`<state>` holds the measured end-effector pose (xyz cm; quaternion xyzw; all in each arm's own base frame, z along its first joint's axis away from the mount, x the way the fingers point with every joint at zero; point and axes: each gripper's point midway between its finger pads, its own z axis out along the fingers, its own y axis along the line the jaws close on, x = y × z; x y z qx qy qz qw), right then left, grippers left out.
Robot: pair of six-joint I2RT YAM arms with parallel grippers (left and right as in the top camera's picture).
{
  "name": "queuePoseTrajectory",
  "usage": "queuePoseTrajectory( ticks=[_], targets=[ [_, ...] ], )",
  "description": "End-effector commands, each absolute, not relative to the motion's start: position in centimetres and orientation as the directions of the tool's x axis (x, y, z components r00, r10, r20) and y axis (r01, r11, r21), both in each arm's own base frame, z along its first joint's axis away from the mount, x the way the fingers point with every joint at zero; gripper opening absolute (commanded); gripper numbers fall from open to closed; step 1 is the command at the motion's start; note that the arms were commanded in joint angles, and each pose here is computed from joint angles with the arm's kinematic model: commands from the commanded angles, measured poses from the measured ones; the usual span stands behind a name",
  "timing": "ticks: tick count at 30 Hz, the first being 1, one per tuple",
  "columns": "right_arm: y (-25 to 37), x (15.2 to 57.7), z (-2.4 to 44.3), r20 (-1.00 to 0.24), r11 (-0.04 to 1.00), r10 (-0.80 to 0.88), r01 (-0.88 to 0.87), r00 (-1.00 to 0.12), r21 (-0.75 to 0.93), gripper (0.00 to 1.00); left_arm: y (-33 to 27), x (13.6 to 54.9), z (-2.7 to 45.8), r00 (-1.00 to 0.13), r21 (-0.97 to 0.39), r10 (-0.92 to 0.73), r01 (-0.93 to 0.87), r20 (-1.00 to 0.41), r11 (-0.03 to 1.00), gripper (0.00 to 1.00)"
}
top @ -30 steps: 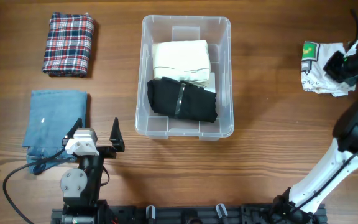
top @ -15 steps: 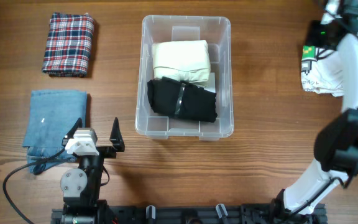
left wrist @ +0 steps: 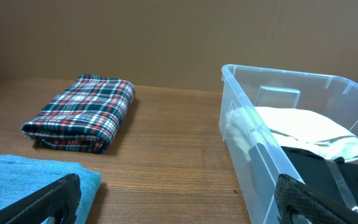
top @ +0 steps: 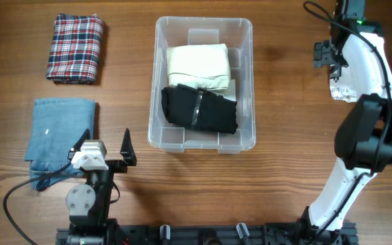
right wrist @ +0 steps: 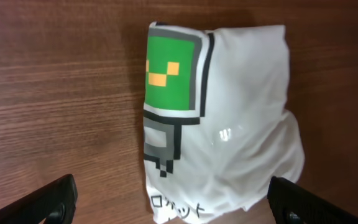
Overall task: Pack container
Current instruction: 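Lower the right gripper onto the white green-print garment and grasp it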
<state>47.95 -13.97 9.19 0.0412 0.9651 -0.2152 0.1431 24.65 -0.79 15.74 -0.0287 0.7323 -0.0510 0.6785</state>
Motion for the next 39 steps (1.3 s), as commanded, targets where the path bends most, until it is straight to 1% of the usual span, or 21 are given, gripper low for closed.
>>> queuePoseTrajectory(
  ticks=[1, 4, 13, 16, 23, 32, 39],
  targets=[
    [-14.3, 47.9, 7.7, -0.245, 0.879, -0.009, 0.109, -0.97, -0.465, 0.99, -0.5, 24.6, 15.7, -0.077, -0.098, -0.096, 0.017, -0.992, 0.995, 1.0],
    [-14.6, 47.6, 7.2, -0.218, 0.86, -0.011, 0.102, -0.976, -0.501, 0.99, -0.5, 24.6, 15.7, -0.077, -0.098, -0.096, 0.017, -0.992, 0.995, 1.0],
    [-14.5, 46.9, 4.4, -0.143, 0.862, -0.01, 0.064, -0.99, -0.503, 0.99, -0.5, 24.6, 15.7, -0.076, -0.098, -0.096, 0.017, -0.992, 0.995, 1.0],
    [-15.1, 46.6, 3.8, -0.119, 0.841, -0.005, 0.06, -0.993, -0.537, 0.99, -0.5, 24.6, 15.7, -0.077, -0.098, -0.096, 0.017, -0.992, 0.995, 1.0],
    [-15.4, 46.0, 2.1, -0.076, 0.829, -0.003, 0.04, -0.997, -0.558, 0.99, -0.5, 24.6, 15.7, -0.077, -0.098, -0.096, 0.017, -0.992, 0.995, 1.0],
    [-16.6, 45.9, 1.7, -0.085, 0.818, 0.017, 0.063, -0.996, -0.572, 1.0, -0.5, 24.6, 15.7, -0.077, -0.098, -0.096, 0.017, -0.992, 0.995, 1.0],
    [-17.2, 46.2, 1.6, -0.099, 0.83, 0.013, 0.066, -0.995, -0.555, 1.0, -0.5, 24.6, 15.7, -0.077, -0.098, -0.096, 0.017, -0.992, 0.995, 1.0]
  ],
)
